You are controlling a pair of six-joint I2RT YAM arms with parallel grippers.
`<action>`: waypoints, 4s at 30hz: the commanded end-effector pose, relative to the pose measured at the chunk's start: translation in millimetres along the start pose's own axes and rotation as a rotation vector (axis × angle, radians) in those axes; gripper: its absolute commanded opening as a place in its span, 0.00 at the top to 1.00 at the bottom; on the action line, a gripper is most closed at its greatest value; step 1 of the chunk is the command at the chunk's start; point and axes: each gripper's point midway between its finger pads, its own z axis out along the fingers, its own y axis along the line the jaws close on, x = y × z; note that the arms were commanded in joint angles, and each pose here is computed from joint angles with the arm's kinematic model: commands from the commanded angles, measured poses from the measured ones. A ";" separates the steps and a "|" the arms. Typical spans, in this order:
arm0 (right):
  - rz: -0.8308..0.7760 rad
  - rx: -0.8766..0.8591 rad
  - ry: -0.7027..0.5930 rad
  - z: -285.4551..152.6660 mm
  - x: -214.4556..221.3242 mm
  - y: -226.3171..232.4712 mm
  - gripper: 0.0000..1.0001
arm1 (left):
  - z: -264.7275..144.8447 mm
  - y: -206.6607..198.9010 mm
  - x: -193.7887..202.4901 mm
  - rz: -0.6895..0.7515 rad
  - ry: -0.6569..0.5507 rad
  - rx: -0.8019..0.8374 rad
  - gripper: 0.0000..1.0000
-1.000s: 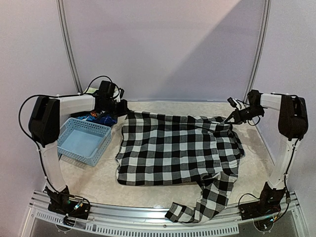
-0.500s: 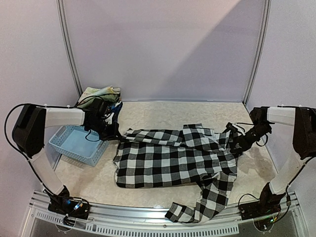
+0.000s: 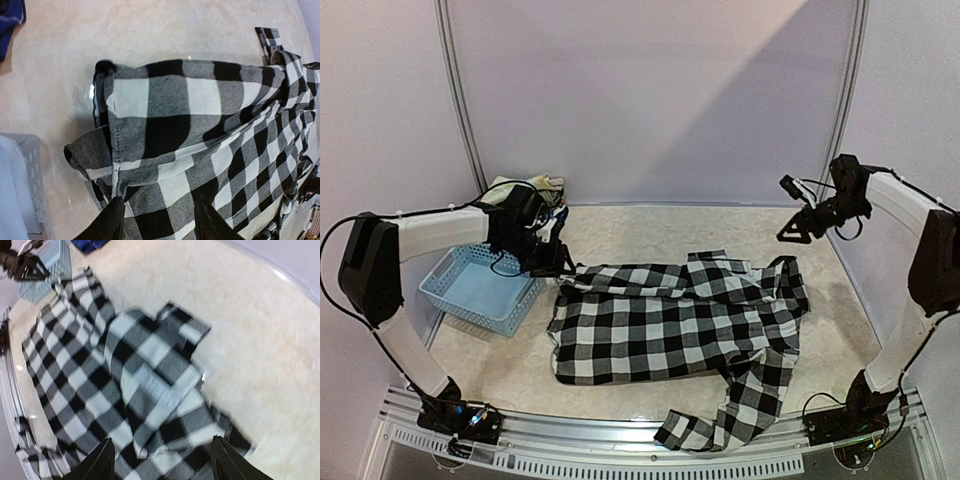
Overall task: Fold and stack the mixed laundry pile
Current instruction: Fold the flattened shirt at the center of the board, then adjust the 1/3-folded tank top at the center of the board.
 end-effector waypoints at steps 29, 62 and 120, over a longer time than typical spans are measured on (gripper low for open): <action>0.604 -0.193 0.225 238.3 -5.4 -84.1 0.41 | 12.7 -95.7 -18.4 0.173 -0.059 0.054 0.51; 0.387 -0.171 0.145 211.4 -58.0 -55.8 1.00 | 12.9 -84.4 -9.9 0.192 -0.040 0.016 0.51; -0.259 0.347 -0.141 24.4 -123.6 -24.9 0.30 | 28.2 -65.7 28.1 0.403 0.209 -0.070 0.50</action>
